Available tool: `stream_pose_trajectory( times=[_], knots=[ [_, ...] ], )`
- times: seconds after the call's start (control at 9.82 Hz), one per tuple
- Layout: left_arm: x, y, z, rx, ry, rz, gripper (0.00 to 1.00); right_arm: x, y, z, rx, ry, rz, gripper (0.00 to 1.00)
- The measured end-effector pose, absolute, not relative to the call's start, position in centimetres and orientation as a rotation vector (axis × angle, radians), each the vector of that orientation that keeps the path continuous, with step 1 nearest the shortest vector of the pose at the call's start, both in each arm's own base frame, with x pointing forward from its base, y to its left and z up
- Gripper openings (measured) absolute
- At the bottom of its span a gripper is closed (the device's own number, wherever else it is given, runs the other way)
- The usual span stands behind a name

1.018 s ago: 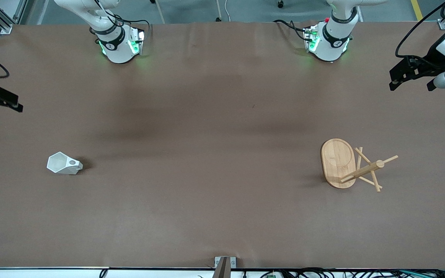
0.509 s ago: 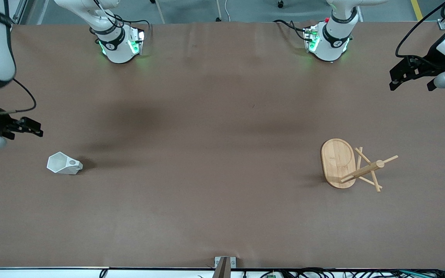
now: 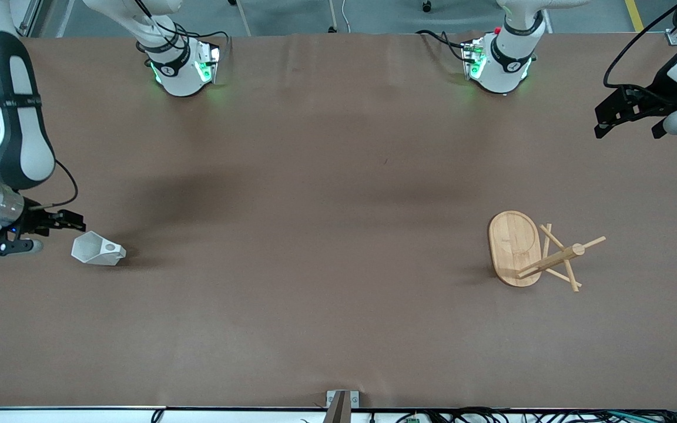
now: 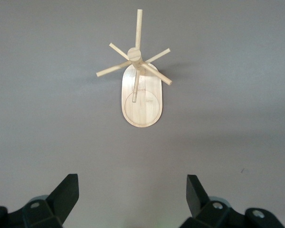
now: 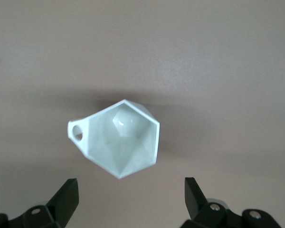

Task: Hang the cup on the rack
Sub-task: 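Lower the right gripper onto the white cup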

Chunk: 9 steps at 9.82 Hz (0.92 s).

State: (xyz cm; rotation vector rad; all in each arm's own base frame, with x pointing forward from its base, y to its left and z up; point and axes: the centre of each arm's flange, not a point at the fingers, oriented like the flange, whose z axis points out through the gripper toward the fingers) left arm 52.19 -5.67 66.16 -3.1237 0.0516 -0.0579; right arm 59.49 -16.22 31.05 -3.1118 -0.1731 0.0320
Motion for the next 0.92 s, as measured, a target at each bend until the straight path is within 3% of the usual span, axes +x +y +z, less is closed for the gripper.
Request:
stream_pose_trajectory(
  times=[0.41,0.61,0.92],
  knots=[
    [53.4,-6.5,66.4,-3.129,0.075,-0.074,1.00,60.2,-17.6,26.4,-3.129,-0.150,-0.033,0.94],
    [53.7,-6.8,66.4,-3.130,0.084,-0.074,1.00,60.5,-17.8,24.8,-3.139,-0.140,-0.059,0.85],
    [53.7,-6.8,66.3,-3.130,0.085,-0.068,1.00,60.7,-17.9,24.5,-3.144,-0.148,-0.067,0.37]
  ],
)
